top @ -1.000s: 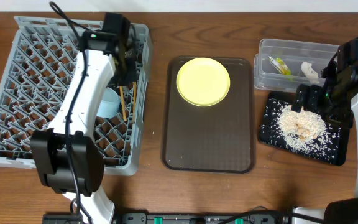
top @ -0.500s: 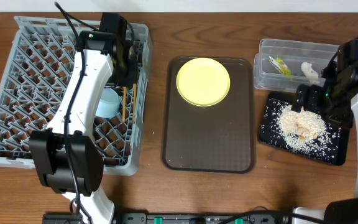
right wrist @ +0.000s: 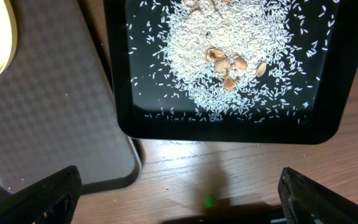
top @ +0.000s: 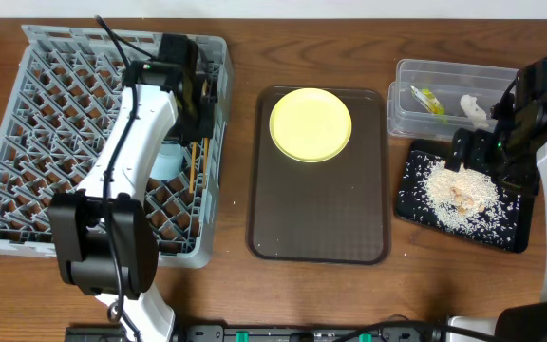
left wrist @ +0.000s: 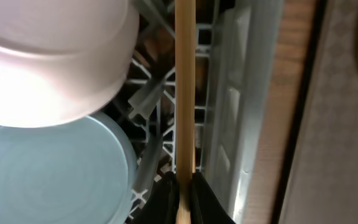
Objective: Sort waste into correct bins and load items into the dishwasher
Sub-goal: 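Insert the chopstick into the rack and open the left gripper, then move the left gripper to the yellow plate and grasp its rim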
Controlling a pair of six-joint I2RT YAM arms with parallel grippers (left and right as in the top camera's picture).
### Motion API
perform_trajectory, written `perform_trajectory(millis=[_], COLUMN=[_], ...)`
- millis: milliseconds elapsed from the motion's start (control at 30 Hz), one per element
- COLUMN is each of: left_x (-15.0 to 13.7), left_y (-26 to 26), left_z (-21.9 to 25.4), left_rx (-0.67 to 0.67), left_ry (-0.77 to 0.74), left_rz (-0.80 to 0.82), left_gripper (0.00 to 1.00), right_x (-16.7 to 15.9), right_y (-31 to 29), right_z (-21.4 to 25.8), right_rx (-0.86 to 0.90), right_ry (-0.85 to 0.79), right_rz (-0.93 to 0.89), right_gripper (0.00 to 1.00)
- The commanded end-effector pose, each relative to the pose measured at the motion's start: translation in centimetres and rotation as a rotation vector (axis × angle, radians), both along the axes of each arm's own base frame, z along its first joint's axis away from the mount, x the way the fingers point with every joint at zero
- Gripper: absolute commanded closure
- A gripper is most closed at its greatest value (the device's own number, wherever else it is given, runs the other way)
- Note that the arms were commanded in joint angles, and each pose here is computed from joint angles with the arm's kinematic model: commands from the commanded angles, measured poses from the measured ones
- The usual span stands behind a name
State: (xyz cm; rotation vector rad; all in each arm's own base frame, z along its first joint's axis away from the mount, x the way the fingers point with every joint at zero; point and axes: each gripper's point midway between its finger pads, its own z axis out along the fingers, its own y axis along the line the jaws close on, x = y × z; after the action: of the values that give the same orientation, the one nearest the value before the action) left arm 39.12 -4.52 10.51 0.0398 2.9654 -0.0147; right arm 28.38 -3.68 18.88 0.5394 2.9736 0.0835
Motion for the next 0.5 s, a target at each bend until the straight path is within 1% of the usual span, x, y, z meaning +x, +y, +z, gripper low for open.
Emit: perform_trajectory(millis=[0,33,100,200,267,333,367,400,467], left_x=[-0.5,-0.5,-0.5,-0.5,-0.3,-0.3,-0.2,-0.1,0.3], left_y=[0.2,0.2,0.2,0.2,0.1,0.0,-0.1,-0.4,-1.2], left_z=[-0.6,-0.7,-0.8,-0.7,-0.5,0.3,0.9,1.7,3.3], left_rx=[0.005,0.005,0.005,0.005,0.004,0.003,0.001,-0.002,-0.009], left_ry=[0.011,0.012,0.013,0.010,0.005,-0.005,-0.020,-0.041,-0.096], left_rz=[-0.014,-0.014,-0.014,-0.014,-0.014,-0.017,-0.020,-0.026,-0.046], left_gripper=[0.92,0.92,0.84,0.59,0.50,0.43,0.41,0.39,0.39], right_x=[0.1,0.1,0.1,0.1,0.1,0.1,0.1,0.1,0.1], right_y=[0.0,0.0,0.0,0.0,0.0,0.0,0.0,0.0,0.0], right_z=[0.6,0.6,0.6,0.6,0.6,0.6,0.6,0.6,0.6], right_rx=[0.001,0.001,0.002,0.001,0.001,0.001,0.001,0.001,0.001], right_ry=[-0.018,-0.018,-0.017,-0.018,-0.018,-0.018,-0.018,-0.018,-0.020], right_rz=[-0.001,-0.001,-0.001,-0.001,-0.001,-0.001,-0.001,-0.001,-0.001], right_gripper=[0.01,0.01,0.01,0.01,0.01,0.01,0.01,0.01,0.01])
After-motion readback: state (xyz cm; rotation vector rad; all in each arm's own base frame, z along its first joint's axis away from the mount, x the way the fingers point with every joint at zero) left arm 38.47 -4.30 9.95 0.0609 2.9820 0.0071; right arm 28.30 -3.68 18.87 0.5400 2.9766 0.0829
